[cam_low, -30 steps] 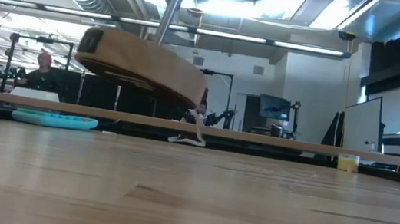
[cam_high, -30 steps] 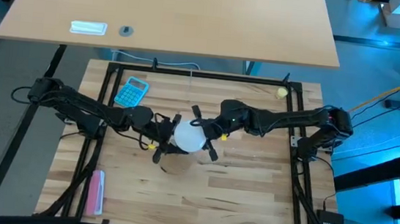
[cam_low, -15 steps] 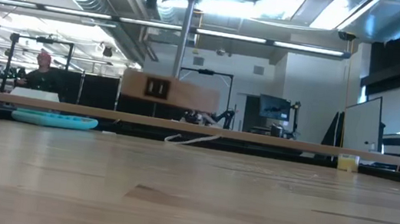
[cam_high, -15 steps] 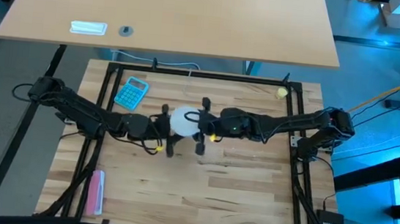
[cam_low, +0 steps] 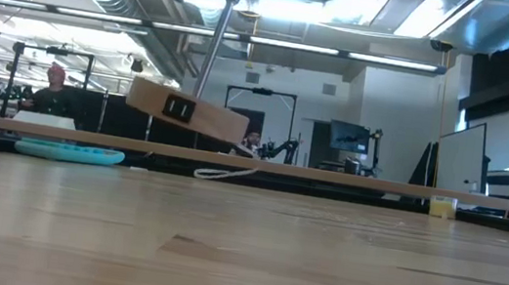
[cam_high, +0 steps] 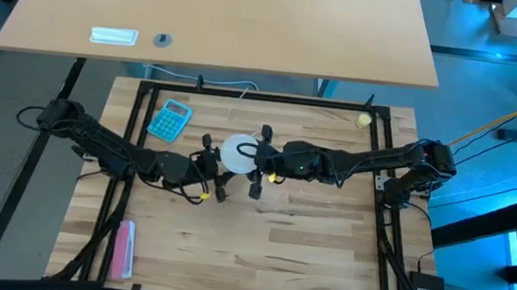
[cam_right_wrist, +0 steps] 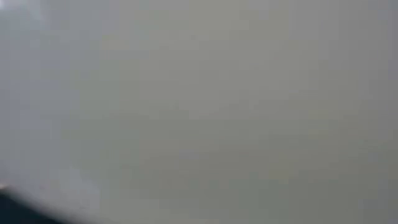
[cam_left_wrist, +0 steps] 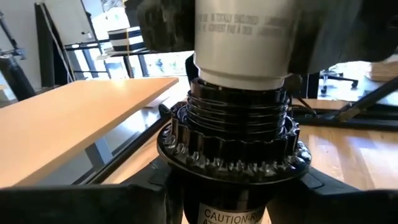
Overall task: Screw lightbulb
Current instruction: Insert the light bulb into the lamp
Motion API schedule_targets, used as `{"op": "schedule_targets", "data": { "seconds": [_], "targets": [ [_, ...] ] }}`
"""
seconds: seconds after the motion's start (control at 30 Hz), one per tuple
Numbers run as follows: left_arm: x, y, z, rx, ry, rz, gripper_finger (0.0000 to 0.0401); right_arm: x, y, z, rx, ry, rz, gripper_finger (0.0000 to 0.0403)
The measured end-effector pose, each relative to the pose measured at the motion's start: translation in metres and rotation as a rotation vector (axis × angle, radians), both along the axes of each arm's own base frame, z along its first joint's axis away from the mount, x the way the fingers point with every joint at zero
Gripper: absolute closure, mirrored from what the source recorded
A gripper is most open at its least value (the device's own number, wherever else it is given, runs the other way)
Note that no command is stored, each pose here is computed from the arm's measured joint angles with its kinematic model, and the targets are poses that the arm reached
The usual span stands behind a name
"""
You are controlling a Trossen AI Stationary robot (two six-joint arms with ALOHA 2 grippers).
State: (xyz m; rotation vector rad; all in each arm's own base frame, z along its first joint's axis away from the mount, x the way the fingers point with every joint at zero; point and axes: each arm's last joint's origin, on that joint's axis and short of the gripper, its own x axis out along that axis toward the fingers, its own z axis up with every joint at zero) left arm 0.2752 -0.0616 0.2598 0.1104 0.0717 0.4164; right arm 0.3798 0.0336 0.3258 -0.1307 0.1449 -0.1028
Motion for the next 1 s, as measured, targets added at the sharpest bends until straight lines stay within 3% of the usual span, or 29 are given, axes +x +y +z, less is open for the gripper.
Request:
{"op": "schedule_targets", "data": {
  "seconds": [0.07, 0.27, 0.37, 0.47, 0.53, 0.73, 1.0],
  "targets": [
    [0.0, 0.0, 0.0, 0.0, 0.003, -0.012, 0.0252, -0.003, 0.0, 0.002, -0.02, 0.008, 0.034, 0.0236],
    [-0.001, -0.001, 0.003, -0.003, -0.012, -0.021, 0.0252, -0.031, -0.001, 0.021, -0.08, 0.094, 0.095, 0.0069],
    [-0.001, -0.001, 0.003, -0.009, -0.013, -0.021, 0.0252, -0.046, -0.003, 0.027, -0.082, 0.151, 0.1, 0.0032],
    [0.0, -0.002, 0.003, -0.032, -0.021, -0.071, 0.0252, -0.052, -0.003, 0.028, -0.096, 0.191, 0.13, 0.0025],
    [0.002, -0.002, 0.002, -0.038, -0.02, -0.157, 0.0252, -0.052, -0.003, 0.027, -0.101, 0.191, 0.217, 0.0029],
    [0.007, 0.007, 0.0, -0.115, 0.001, -0.477, 0.0252, -0.027, -0.009, 0.019, 0.038, 0.027, 0.51, 0.0054],
    [0.01, 0.024, -0.003, -0.184, 0.029, -0.604, 0.0252, 0.001, -0.006, -0.003, 0.054, -0.047, 0.626, 0.0064]
  ]
}}
